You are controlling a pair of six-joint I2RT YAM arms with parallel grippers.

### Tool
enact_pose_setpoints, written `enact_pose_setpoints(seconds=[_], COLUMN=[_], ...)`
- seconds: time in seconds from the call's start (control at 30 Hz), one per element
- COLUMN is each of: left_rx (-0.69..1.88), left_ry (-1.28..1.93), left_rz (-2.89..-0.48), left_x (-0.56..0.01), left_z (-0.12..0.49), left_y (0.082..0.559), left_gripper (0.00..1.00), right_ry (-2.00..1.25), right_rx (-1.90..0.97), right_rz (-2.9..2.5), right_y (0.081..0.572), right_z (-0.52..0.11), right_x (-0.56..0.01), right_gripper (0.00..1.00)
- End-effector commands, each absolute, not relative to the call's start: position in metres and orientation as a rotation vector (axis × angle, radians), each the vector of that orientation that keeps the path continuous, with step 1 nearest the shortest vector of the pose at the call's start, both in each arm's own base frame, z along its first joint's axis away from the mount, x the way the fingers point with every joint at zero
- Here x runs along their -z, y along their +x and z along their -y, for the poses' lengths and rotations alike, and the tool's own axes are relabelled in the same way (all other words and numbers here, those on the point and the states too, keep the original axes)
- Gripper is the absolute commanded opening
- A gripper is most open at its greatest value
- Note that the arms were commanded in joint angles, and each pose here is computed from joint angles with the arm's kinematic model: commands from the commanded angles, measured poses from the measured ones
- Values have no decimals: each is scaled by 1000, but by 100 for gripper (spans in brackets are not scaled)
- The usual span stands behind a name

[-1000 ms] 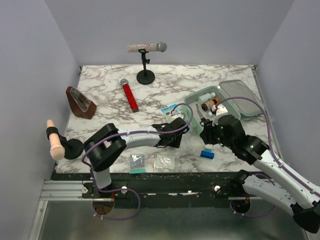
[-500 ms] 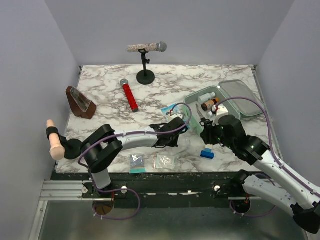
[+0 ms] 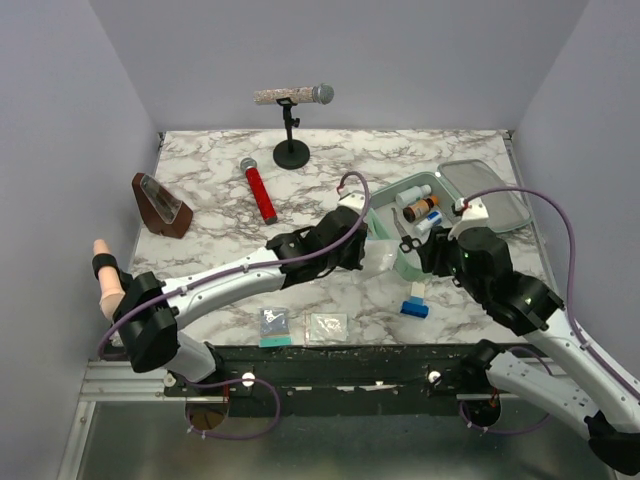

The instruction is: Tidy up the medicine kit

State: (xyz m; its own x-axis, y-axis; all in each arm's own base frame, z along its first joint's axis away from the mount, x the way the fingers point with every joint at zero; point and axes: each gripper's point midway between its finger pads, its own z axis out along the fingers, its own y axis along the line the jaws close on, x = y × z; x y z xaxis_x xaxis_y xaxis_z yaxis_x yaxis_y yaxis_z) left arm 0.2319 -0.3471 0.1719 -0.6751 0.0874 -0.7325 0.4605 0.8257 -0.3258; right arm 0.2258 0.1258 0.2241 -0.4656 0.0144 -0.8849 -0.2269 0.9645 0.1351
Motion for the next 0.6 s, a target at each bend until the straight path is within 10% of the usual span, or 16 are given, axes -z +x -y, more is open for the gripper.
enact_pose_setpoints(seconds=[0.0, 0.57], left_rx=[619, 771], left_ry=[580, 1127], left_rz=[-2124, -1599], left_x=[-204, -199], left_z=[374, 484], left_y=[252, 318], left_gripper=[0, 0], right_ry=[18, 101], right_rx=[-156, -259], right_rz=[-2006, -1834], right_y=[227, 206], right_z=[-94, -72], right_x=[-238, -254], right_gripper=[55, 56])
